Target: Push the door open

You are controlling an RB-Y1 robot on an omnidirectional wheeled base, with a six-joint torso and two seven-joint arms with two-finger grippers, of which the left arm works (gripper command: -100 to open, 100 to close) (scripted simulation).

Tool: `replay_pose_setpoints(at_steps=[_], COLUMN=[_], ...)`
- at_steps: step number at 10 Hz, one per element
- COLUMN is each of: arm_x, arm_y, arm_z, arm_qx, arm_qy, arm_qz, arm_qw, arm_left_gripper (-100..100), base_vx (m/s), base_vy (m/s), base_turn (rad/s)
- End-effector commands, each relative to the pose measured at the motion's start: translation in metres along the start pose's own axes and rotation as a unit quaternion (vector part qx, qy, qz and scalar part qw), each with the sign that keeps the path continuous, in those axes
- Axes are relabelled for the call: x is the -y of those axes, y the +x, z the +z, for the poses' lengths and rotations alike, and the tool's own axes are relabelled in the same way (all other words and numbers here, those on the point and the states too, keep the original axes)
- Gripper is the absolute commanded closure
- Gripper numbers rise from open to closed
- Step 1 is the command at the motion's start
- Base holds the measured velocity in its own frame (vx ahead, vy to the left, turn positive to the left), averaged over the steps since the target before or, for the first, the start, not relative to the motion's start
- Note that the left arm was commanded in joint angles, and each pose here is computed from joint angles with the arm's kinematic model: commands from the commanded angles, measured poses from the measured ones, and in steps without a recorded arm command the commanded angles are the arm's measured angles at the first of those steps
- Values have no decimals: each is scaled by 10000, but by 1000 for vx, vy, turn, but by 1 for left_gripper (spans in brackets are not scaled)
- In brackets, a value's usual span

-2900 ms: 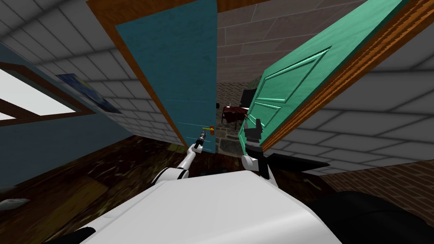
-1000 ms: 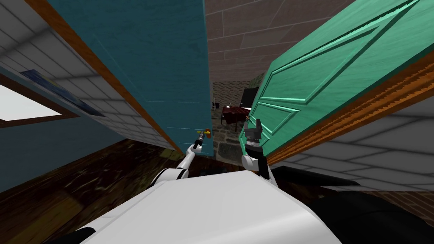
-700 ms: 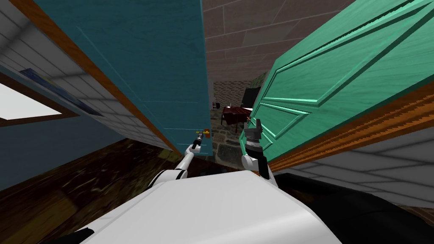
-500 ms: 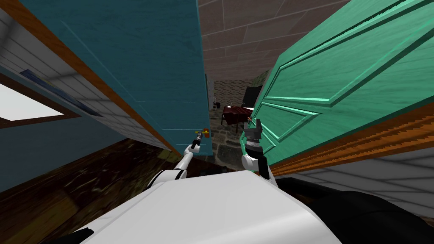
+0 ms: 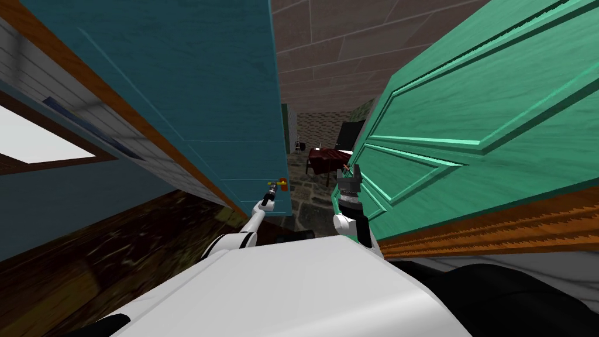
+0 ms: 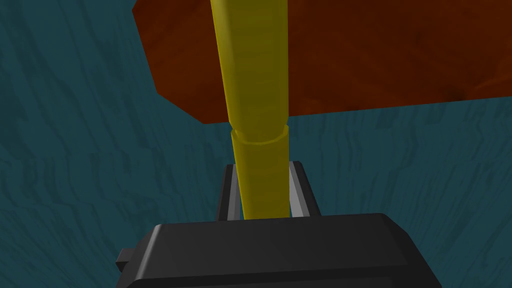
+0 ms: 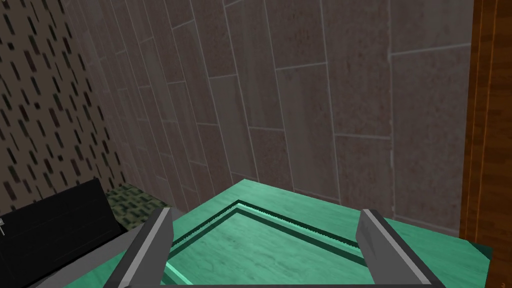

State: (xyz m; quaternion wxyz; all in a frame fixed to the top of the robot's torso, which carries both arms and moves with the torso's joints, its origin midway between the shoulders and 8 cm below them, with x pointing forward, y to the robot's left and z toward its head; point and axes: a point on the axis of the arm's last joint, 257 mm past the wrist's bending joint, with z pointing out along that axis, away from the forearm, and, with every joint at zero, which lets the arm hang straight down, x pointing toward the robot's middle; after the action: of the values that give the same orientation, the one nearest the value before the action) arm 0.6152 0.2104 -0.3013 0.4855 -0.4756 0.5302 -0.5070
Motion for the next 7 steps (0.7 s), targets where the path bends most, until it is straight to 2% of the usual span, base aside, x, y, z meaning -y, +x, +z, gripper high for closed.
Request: replay_pose_setpoints(at_steps=[1,5,6,7], arm_x=[112,104,104,98], arm_y=[-235,-453,-453,-544], arm_z=[26,3,3,-10], arm_qx=[175,403,403,505], arm_qy=[93,87,87,82], arm_qz=[37,-4,-4,-31], arm_qw=[9998,9992,9992,9987], arm_left_gripper=[100,100,100,100], base_vx=[156,146,106,122], base_vy=[-136,-132,-79,-92], base_turn=[73,63,38,48])
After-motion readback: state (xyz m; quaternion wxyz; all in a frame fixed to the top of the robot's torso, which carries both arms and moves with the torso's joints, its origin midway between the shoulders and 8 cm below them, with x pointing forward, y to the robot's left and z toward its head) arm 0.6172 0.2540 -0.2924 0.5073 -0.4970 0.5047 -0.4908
